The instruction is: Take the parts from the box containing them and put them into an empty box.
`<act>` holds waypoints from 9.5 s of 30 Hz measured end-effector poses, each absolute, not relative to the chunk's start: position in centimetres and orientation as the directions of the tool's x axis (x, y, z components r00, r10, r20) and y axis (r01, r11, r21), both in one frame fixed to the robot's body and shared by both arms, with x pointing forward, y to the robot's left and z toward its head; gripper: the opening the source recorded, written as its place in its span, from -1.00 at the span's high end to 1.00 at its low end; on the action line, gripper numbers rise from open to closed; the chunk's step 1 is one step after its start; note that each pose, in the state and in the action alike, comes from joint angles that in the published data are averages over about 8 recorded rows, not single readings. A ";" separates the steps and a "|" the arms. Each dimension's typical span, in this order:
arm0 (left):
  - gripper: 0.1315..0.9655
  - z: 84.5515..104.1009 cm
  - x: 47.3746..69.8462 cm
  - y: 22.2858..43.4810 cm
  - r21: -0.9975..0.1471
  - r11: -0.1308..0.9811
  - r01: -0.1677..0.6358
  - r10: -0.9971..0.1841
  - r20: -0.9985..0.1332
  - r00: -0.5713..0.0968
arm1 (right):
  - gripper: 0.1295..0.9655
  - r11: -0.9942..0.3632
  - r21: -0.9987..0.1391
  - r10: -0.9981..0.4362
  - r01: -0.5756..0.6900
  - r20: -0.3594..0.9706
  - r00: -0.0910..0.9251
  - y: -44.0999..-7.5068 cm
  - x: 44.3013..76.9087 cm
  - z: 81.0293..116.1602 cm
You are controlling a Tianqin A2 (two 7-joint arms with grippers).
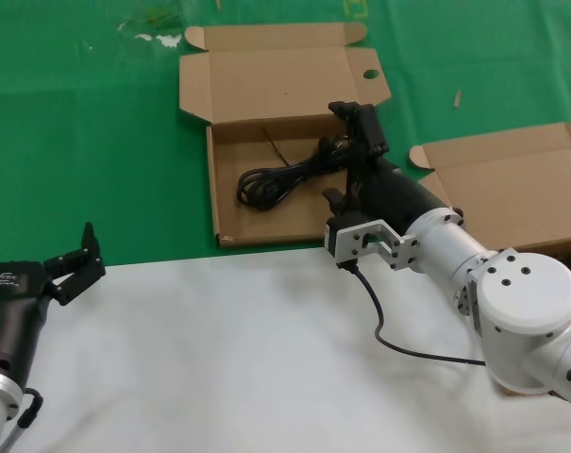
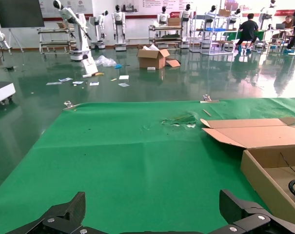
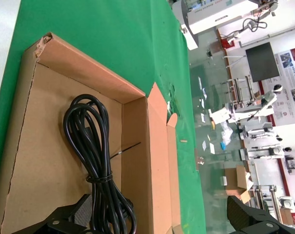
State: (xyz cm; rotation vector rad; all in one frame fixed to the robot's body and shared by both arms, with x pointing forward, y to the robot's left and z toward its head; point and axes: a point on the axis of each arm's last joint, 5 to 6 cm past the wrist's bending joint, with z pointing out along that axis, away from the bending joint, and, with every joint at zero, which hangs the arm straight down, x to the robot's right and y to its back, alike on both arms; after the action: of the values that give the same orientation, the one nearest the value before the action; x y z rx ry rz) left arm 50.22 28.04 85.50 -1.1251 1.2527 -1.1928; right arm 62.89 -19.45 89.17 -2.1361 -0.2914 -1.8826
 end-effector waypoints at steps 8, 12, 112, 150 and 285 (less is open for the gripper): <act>-1.00 85.5 50.2 28.0 -0.997 0.070 0.022 -0.997 -0.071 -0.035 | -1.00 -0.941 -0.074 -0.032 0.330 0.991 0.131 -19.4 62.9 89.2; -1.00 85.5 50.2 28.0 -0.997 0.070 0.022 -0.997 -0.071 -0.035 | -1.00 -0.941 -0.074 -0.032 0.330 0.991 0.131 -19.4 62.9 89.2; -1.00 85.5 50.2 28.0 -0.997 0.070 0.022 -0.997 -0.071 -0.035 | -1.00 -0.104 -0.994 -0.993 0.029 0.105 0.054 -27.4 51.4 85.7; -1.00 85.5 50.2 28.0 -0.997 0.070 0.022 -0.997 -0.071 -0.035 | -1.00 -0.104 -0.994 -0.993 0.029 0.105 0.054 -27.4 51.4 85.7; -1.00 85.5 50.2 28.0 -0.997 0.070 0.022 -0.997 -0.071 -0.035 | -1.00 -0.104 -0.994 -0.993 0.029 0.105 0.054 -27.4 51.4 85.7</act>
State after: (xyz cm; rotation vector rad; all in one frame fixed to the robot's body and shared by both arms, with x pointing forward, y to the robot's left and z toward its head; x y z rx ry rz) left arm 50.22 28.04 85.50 -1.1251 1.2527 -1.1928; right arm 51.42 -27.38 85.69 -1.2921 1.0972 -1.2559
